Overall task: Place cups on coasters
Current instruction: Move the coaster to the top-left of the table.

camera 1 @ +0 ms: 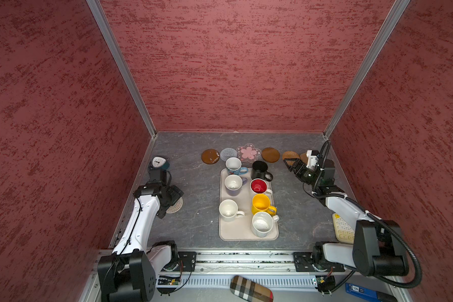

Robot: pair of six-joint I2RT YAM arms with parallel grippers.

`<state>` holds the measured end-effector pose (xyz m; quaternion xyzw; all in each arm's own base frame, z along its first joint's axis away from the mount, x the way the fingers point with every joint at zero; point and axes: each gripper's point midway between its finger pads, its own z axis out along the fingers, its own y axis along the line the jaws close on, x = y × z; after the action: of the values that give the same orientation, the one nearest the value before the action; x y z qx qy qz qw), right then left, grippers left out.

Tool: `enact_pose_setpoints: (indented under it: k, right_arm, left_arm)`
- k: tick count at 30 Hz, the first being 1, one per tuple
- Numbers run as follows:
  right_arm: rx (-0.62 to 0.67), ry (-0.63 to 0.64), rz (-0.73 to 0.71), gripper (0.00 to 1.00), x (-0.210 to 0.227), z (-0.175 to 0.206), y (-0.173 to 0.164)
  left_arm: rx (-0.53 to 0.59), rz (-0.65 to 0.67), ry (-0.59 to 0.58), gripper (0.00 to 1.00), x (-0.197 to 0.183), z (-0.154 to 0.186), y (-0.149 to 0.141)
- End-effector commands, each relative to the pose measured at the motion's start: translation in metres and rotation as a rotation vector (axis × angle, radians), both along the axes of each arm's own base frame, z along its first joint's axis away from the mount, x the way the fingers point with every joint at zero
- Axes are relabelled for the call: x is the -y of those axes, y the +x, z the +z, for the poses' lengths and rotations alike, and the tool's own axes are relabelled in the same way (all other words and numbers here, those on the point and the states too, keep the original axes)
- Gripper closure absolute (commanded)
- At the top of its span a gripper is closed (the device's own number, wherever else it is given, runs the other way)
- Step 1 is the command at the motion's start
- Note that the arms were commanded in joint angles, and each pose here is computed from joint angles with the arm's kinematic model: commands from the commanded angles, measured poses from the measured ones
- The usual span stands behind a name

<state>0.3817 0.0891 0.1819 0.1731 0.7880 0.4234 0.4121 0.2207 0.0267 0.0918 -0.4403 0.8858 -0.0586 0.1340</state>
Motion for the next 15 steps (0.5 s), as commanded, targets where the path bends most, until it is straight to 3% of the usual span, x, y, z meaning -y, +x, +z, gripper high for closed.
enact_pose_setpoints:
  k: [1, 15]
  right_arm:
    - [0.121, 0.063, 0.049, 0.03, -0.010, 0.035, -0.004]
    - [0.188, 0.103, 0.014, 0.01, -0.006, 0.056, -0.017]
  left_arm:
    - [-0.004, 0.014, 0.008, 0.09, -0.006, -0.008, 0.006]
    - [-0.119, 0.040, 0.056, 0.23, -0.024, -0.041, 0.019]
